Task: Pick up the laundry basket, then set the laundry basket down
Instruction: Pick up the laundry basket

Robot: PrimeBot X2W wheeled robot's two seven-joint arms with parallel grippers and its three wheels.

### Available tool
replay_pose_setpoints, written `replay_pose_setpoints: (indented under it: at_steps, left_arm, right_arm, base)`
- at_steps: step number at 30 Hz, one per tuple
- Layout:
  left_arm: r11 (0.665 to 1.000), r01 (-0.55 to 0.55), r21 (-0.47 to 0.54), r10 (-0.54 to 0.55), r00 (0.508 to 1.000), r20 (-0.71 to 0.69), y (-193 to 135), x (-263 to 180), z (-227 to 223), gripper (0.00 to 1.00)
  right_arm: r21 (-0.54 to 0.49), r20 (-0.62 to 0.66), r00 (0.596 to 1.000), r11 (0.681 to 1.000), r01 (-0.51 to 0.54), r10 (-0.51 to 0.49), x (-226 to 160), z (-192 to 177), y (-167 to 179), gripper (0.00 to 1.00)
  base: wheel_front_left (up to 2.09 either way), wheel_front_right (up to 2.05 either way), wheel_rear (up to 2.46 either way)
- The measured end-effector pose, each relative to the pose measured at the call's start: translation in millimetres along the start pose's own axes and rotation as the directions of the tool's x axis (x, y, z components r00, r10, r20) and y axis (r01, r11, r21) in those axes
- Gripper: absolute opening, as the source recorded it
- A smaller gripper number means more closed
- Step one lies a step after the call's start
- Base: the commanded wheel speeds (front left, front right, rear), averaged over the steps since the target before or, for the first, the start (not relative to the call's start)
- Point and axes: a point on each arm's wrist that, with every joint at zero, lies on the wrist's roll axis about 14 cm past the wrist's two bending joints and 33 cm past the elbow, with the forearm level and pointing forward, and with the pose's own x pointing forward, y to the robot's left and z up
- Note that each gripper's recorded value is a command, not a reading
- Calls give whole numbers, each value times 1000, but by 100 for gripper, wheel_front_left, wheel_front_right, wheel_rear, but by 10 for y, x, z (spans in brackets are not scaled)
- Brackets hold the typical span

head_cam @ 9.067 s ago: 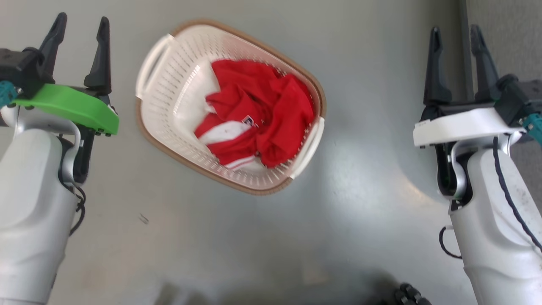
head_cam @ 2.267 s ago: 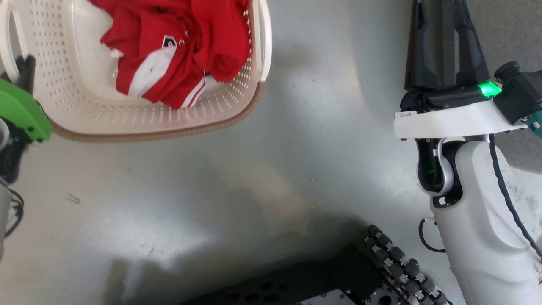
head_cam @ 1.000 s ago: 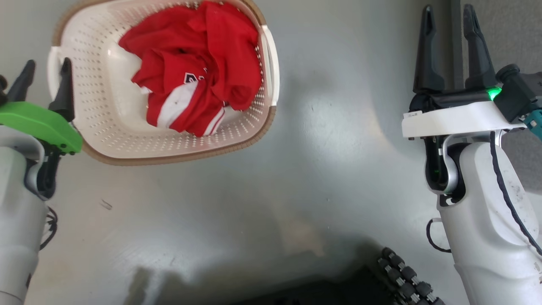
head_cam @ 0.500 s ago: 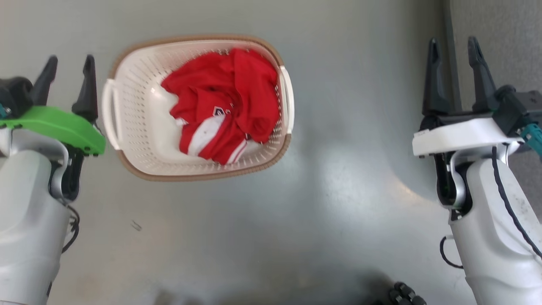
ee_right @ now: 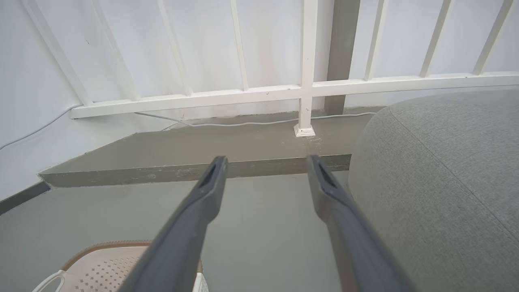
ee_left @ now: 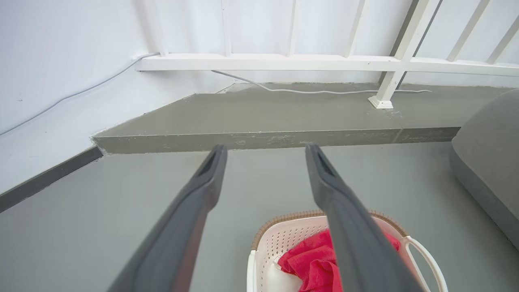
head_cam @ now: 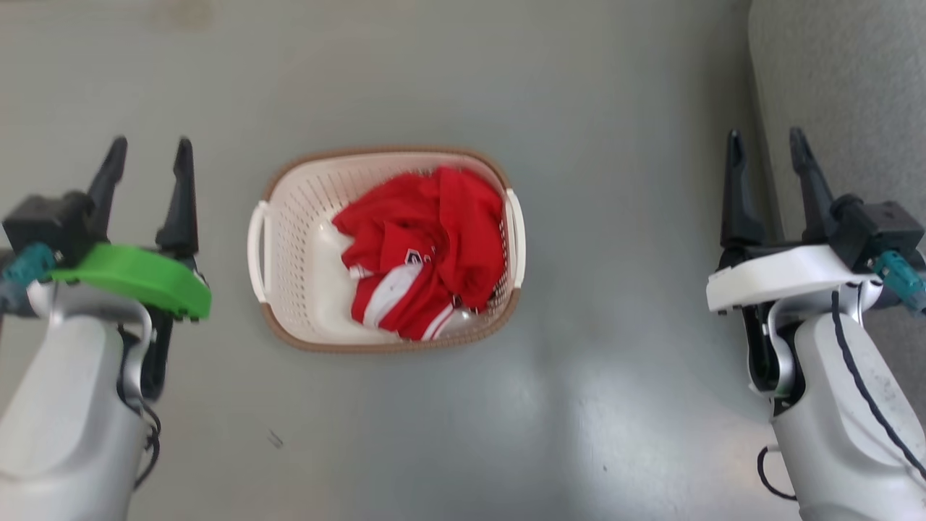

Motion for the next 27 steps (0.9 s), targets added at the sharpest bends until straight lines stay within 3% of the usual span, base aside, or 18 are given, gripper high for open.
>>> replay_pose_setpoints:
  at_steps: [12, 27]
  left_arm:
    - [999, 9, 36, -12, 996, 87, -280, -615, 356, 100]
    - [999, 10, 52, -17, 990, 139, -482, -1169, 502, 100]
  right_arm:
    - [8, 64, 998, 1000, -20, 19, -378, 344, 52, 100]
    - [21, 98, 995, 1000, -8, 6, -804, 498, 5, 100]
  base:
    - [0, 0, 0]
    - [0, 0, 0]
